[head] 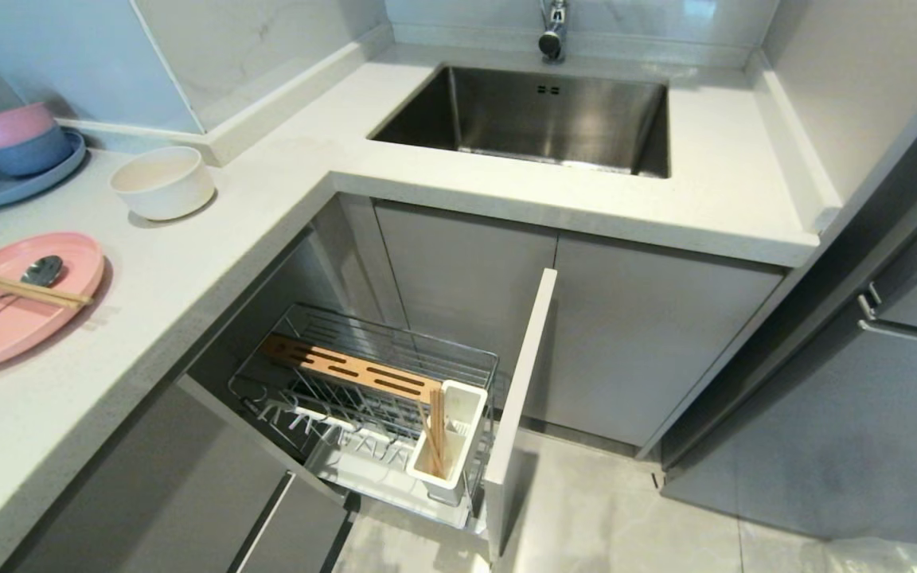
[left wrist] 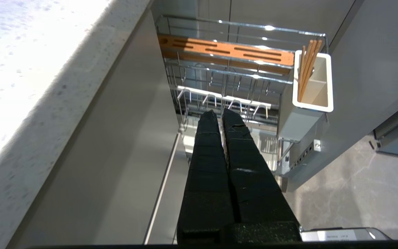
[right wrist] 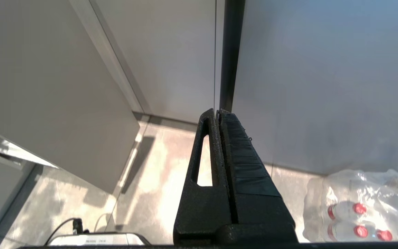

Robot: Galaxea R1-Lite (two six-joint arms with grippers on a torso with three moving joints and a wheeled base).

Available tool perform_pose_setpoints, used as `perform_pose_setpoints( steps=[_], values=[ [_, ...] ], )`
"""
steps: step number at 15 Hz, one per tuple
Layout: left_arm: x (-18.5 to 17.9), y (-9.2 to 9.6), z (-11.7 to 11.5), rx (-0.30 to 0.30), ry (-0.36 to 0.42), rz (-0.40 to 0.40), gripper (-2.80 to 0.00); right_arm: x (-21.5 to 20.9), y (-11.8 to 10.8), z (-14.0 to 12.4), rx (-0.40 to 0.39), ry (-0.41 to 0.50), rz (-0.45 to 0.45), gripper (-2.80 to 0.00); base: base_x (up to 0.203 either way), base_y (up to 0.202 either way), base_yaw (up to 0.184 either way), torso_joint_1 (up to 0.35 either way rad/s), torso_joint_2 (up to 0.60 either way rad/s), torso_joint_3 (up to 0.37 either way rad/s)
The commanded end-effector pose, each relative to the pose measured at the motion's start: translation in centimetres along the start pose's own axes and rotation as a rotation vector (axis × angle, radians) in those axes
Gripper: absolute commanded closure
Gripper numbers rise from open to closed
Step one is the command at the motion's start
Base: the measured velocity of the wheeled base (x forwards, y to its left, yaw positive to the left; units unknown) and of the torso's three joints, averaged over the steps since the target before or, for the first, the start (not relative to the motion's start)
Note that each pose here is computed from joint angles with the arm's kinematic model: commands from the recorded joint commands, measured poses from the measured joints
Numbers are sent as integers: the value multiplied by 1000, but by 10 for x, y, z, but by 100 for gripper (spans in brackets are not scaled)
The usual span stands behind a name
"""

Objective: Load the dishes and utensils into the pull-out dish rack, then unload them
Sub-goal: Pick up the bowl and place it in the cupboard

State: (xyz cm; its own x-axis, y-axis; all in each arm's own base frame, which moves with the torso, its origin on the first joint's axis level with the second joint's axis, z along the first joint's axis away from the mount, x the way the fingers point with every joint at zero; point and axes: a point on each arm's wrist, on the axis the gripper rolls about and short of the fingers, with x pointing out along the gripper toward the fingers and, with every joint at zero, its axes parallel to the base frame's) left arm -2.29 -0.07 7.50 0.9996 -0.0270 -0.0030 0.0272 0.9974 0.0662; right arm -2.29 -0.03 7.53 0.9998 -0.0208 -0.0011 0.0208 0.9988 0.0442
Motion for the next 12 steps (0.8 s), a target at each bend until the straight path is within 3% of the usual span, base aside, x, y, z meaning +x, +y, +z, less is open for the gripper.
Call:
perform_pose_setpoints(
  steps=[1,12],
  values=[
    [0,0,0,0,0,-1,0,0,0,-1,0,4,-1,0,0,0,0,0,6,-208],
    [0,0,0,-5,2,-1,0,0,0,0,0,3,-1,0,0,0,0,3,5,-197]
  ],
)
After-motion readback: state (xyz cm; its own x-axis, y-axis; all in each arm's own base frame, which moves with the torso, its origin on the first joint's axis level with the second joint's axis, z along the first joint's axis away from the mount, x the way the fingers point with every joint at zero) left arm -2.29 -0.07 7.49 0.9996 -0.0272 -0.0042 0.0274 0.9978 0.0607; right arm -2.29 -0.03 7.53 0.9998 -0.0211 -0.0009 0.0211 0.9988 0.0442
